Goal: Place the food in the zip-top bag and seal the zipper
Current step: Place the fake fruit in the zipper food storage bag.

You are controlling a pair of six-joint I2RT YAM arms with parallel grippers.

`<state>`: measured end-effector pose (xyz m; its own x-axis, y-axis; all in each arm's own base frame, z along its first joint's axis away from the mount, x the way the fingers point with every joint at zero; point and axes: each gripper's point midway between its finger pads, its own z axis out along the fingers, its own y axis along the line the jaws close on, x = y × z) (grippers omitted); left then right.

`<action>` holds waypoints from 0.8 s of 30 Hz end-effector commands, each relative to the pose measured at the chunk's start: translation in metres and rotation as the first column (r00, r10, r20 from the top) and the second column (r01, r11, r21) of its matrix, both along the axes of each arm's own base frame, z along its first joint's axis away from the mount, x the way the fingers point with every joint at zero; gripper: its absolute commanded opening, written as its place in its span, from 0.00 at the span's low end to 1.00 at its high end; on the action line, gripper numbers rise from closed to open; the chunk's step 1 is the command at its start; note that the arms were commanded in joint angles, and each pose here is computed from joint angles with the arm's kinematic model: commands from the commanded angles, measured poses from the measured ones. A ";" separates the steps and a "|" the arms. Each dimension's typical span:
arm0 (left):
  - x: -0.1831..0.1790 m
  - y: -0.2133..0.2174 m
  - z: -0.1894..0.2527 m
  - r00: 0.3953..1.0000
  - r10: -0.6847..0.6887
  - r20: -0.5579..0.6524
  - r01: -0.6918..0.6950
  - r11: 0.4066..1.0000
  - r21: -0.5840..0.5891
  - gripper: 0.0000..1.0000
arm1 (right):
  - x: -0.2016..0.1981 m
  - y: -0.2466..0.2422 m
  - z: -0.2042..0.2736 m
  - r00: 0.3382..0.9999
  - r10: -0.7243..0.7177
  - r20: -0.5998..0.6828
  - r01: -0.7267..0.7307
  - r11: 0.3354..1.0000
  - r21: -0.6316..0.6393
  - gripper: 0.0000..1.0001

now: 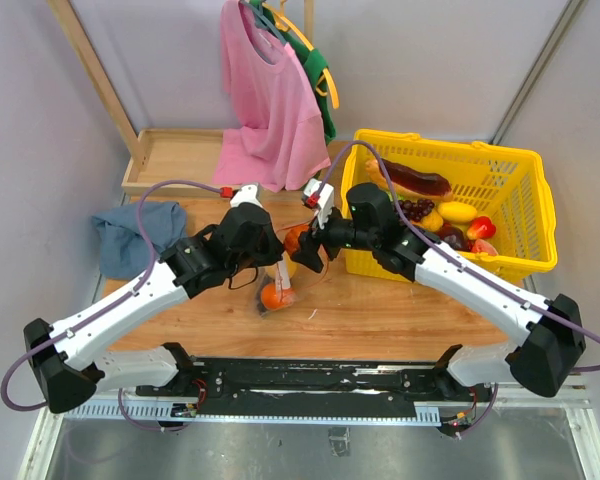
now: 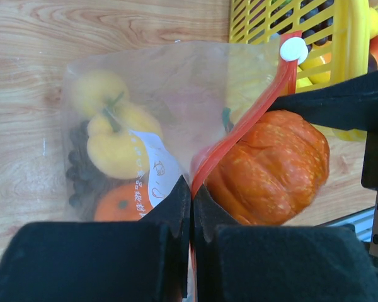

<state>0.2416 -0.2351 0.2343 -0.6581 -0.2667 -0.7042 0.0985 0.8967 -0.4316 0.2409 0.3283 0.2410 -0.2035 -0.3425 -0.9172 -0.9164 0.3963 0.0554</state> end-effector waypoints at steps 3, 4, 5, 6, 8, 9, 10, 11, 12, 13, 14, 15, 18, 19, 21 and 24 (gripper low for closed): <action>0.001 0.004 0.015 0.999 0.016 0.049 -0.013 0.998 -0.055 0.00 | 0.004 0.000 -0.012 1.000 -0.012 0.011 0.012 0.999 -0.044 0.88; 0.001 0.004 0.015 0.999 0.016 0.048 -0.013 0.998 -0.055 0.00 | 0.004 0.000 -0.011 1.000 -0.011 0.013 0.012 0.999 -0.041 0.90; 0.001 0.004 0.014 0.999 0.014 0.049 -0.011 0.998 -0.056 0.00 | 0.004 -0.001 -0.009 1.000 -0.011 0.016 0.012 0.999 -0.038 0.92; 0.001 0.004 0.014 0.999 0.014 0.047 -0.012 0.998 -0.056 0.00 | 0.003 -0.001 -0.007 1.000 -0.010 0.018 0.010 0.999 -0.037 0.93; 0.001 0.003 0.013 0.999 0.010 0.045 -0.008 0.998 -0.057 0.00 | 0.003 -0.002 -0.003 1.000 -0.012 0.026 0.012 0.999 -0.033 0.95; 0.001 0.003 0.013 0.999 0.012 0.045 -0.009 0.998 -0.059 0.00 | 0.002 -0.003 -0.002 1.000 -0.012 0.029 0.013 0.999 -0.032 0.95; 0.001 0.003 0.012 0.999 0.012 0.045 -0.010 0.998 -0.058 0.00 | 0.002 -0.004 0.000 0.999 -0.015 0.032 0.016 0.999 -0.032 0.96; 0.001 0.003 0.013 0.999 0.014 0.047 -0.011 0.998 -0.060 0.00 | 0.002 -0.005 0.003 0.999 -0.017 0.037 0.018 0.999 -0.028 0.96; 0.001 0.004 0.012 0.999 0.016 0.046 -0.013 0.998 -0.060 0.00 | 0.001 -0.006 0.007 0.999 -0.017 0.044 0.018 1.000 -0.022 0.96; 0.000 0.004 0.012 0.999 0.015 0.046 -0.013 0.998 -0.058 0.00 | 0.000 -0.007 0.013 0.999 -0.018 0.051 0.019 1.000 -0.016 0.96; 0.000 0.005 0.012 0.999 0.017 0.046 -0.014 0.998 -0.058 0.00 | -0.001 -0.009 0.019 0.998 -0.018 0.058 0.019 1.000 -0.009 0.97; 0.000 0.005 0.011 0.999 0.018 0.046 -0.016 0.998 -0.058 0.00 | -0.002 -0.010 0.024 0.998 -0.018 0.062 0.019 1.000 -0.005 0.97; 0.000 0.007 0.011 0.998 0.026 0.050 -0.023 0.998 -0.058 0.00 | -0.003 -0.016 0.049 0.995 -0.037 0.092 0.036 0.999 0.008 0.97; 0.000 0.008 0.011 0.998 0.027 0.051 -0.024 0.998 -0.057 0.00 | -0.002 -0.020 0.056 0.993 -0.053 0.103 0.053 0.999 0.009 0.97; 0.000 0.008 0.009 0.998 0.029 0.051 -0.026 0.998 -0.057 0.00 | 0.002 -0.031 0.068 0.986 -0.107 0.131 0.107 0.994 0.005 0.98; -0.001 0.010 0.010 0.998 0.031 0.054 -0.028 0.998 -0.057 0.00 | 0.013 -0.056 0.084 0.957 -0.232 0.174 0.238 0.971 -0.010 0.99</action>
<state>0.2367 -0.2292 0.2339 -0.6464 -0.2814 -0.7092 0.1047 0.8880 -0.4477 0.2440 0.3040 0.2910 -0.1462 -0.3376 -0.9299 -0.8799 0.4740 -0.0337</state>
